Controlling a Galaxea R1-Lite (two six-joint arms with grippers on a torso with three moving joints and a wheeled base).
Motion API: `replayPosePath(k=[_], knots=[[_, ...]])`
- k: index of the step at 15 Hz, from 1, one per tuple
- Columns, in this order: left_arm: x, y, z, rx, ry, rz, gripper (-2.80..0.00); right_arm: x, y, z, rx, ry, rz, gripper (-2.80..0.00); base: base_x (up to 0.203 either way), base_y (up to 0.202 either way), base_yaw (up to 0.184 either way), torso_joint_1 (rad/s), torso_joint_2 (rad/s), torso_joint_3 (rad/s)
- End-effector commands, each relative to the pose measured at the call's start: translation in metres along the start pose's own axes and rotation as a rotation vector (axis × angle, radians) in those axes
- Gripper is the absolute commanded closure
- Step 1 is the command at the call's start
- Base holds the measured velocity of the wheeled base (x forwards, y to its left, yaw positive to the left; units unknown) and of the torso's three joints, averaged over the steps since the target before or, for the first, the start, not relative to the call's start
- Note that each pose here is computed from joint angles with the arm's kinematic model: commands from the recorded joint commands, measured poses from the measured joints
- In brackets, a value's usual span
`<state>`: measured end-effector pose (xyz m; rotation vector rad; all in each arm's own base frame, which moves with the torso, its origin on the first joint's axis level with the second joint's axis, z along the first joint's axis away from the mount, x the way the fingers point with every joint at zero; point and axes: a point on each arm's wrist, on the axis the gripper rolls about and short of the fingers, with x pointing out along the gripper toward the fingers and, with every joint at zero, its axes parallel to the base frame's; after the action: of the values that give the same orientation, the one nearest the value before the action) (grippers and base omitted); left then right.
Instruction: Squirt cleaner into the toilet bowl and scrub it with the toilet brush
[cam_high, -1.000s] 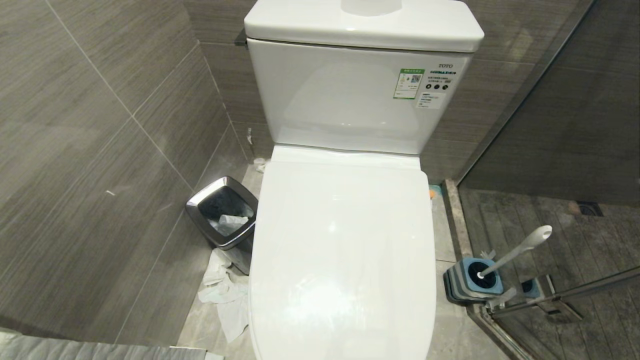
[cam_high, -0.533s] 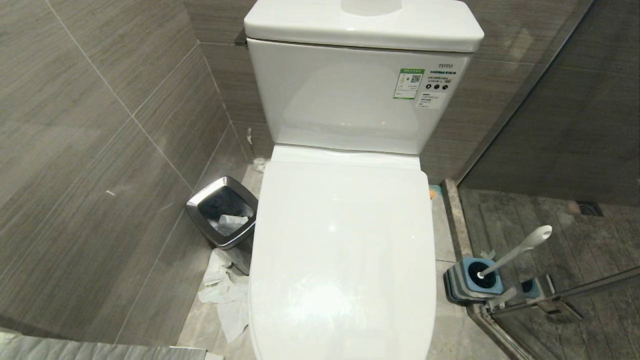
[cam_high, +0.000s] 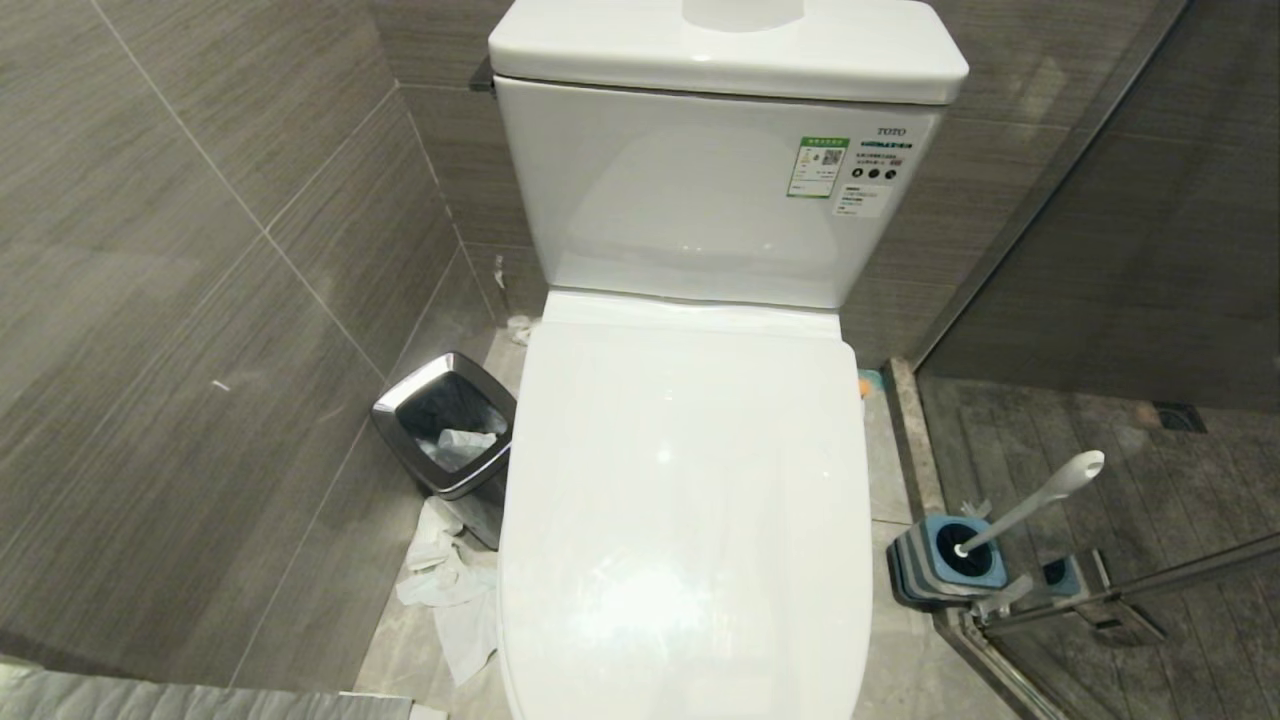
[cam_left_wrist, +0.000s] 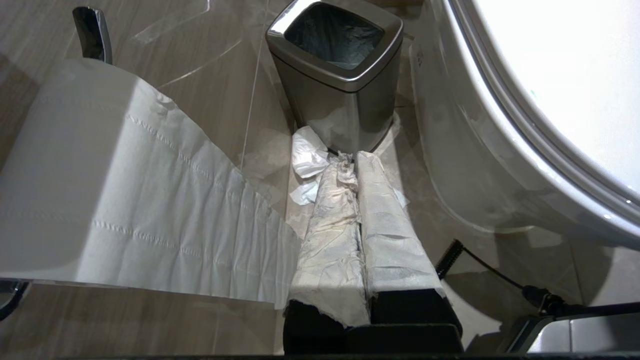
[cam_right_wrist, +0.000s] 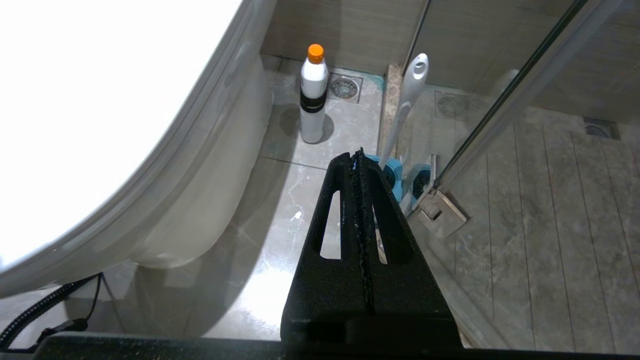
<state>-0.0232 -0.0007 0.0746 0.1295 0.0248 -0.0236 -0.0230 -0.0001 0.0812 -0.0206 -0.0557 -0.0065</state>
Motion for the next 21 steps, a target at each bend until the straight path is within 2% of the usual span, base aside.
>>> replayPosePath(k=[1,21], knots=[[0.0,0.0001,0.0003,-0.007,-0.008,0.005,0.0,0.0015,0.0001,-0.0069,-0.001,0.024,0.0,0.0,0.0,0.0,0.0,0.0,0.0,0.0],[0.0004,0.0002,0.0009,-0.008,-0.025,0.008,0.0,0.0015,0.0001,-0.0068,-0.001,0.024,0.0,0.0,0.0,0.0,0.0,0.0,0.0,0.0]])
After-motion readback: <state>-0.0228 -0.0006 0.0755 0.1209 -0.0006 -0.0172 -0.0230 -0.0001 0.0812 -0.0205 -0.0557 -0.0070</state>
